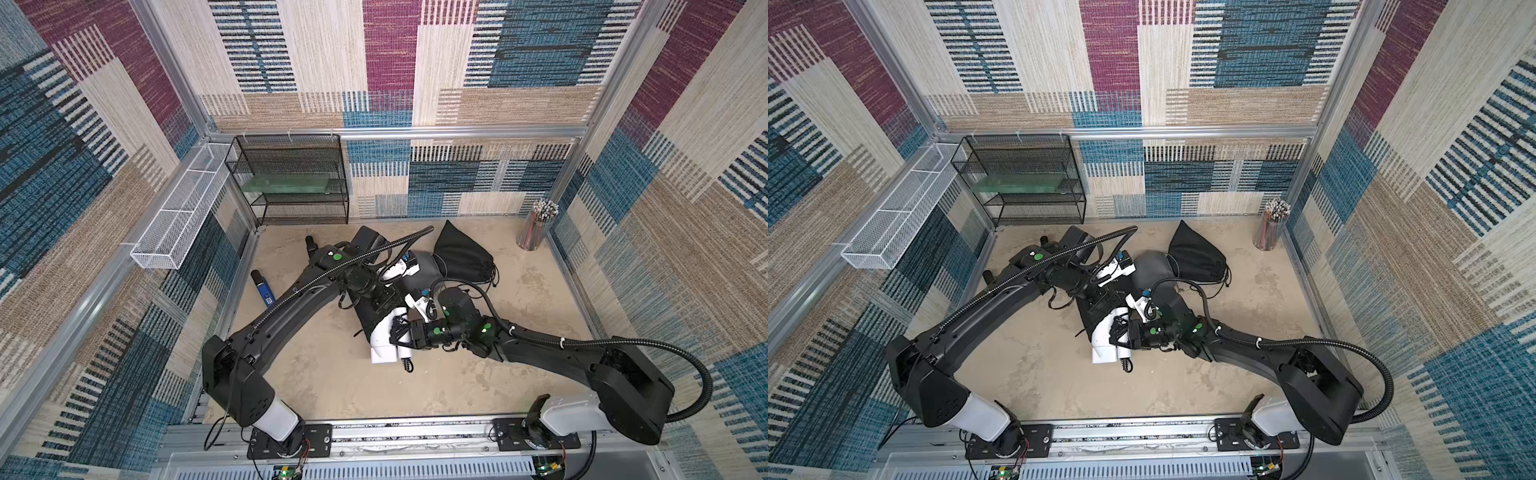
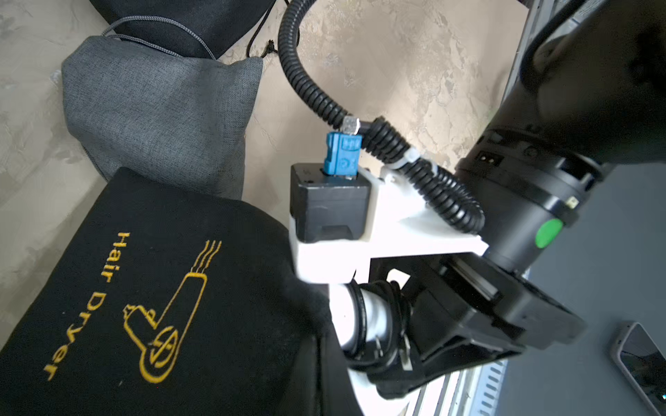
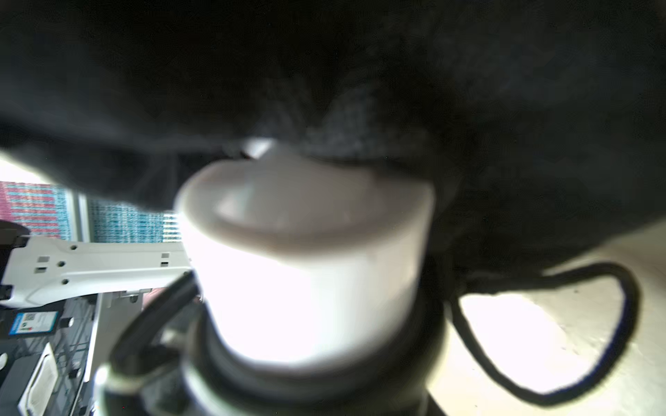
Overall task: Pack away hair dryers
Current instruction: Place the hair dryer in the drawstring bag.
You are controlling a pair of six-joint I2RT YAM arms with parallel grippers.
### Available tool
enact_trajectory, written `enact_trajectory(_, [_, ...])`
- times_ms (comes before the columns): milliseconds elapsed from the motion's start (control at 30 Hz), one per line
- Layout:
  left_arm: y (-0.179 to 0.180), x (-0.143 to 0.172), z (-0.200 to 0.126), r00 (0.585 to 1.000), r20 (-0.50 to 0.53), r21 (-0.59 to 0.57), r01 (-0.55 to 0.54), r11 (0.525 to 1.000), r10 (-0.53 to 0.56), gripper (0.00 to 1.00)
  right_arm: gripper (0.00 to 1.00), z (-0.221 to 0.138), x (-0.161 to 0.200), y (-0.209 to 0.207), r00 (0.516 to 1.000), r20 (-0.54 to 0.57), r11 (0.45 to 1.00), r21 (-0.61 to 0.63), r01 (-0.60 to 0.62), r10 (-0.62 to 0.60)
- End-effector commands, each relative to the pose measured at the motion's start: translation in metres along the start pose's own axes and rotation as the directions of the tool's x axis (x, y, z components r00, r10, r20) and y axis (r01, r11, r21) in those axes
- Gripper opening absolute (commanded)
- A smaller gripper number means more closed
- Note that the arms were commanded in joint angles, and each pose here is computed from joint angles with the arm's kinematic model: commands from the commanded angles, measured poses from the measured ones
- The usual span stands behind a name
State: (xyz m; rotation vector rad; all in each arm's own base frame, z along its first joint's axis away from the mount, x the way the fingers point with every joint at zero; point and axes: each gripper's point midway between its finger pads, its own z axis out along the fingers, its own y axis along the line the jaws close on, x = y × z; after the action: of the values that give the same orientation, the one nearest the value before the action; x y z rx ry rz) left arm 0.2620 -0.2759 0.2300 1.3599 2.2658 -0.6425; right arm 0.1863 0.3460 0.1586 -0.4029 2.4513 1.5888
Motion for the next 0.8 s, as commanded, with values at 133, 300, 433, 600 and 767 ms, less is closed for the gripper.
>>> enact_trajectory(133, [-0.009,-0.007,0.0,0.999,0.035,0.056,-0.039,0.998,0.037,0.0,0.05,0.0,-0.01,0.025,0.998,0.025,0.993,-0.102,0.062,-0.06])
enact_trajectory(300, [-0.003,-0.011,0.002,0.999,0.029,0.041,-0.035,0.999,0.034,0.0,0.07,0.004,-0.006,0.028,0.999,0.008,0.992,-0.116,0.04,-0.04])
enact_trajectory(433, [-0.012,-0.013,0.002,0.999,0.04,0.082,-0.038,0.996,0.035,0.0,0.06,0.001,-0.013,0.025,0.999,0.037,0.992,-0.125,0.024,-0.02])
enact_trajectory(600, [-0.029,-0.001,-0.001,0.998,0.037,0.154,-0.062,0.986,0.057,0.0,0.07,-0.005,-0.027,0.021,0.997,0.081,0.993,-0.115,0.022,-0.012])
enact_trajectory(767, [-0.048,0.021,-0.007,0.996,0.005,0.222,-0.092,0.971,0.093,0.0,0.06,-0.018,-0.039,0.009,0.989,0.146,0.996,-0.091,0.012,0.002])
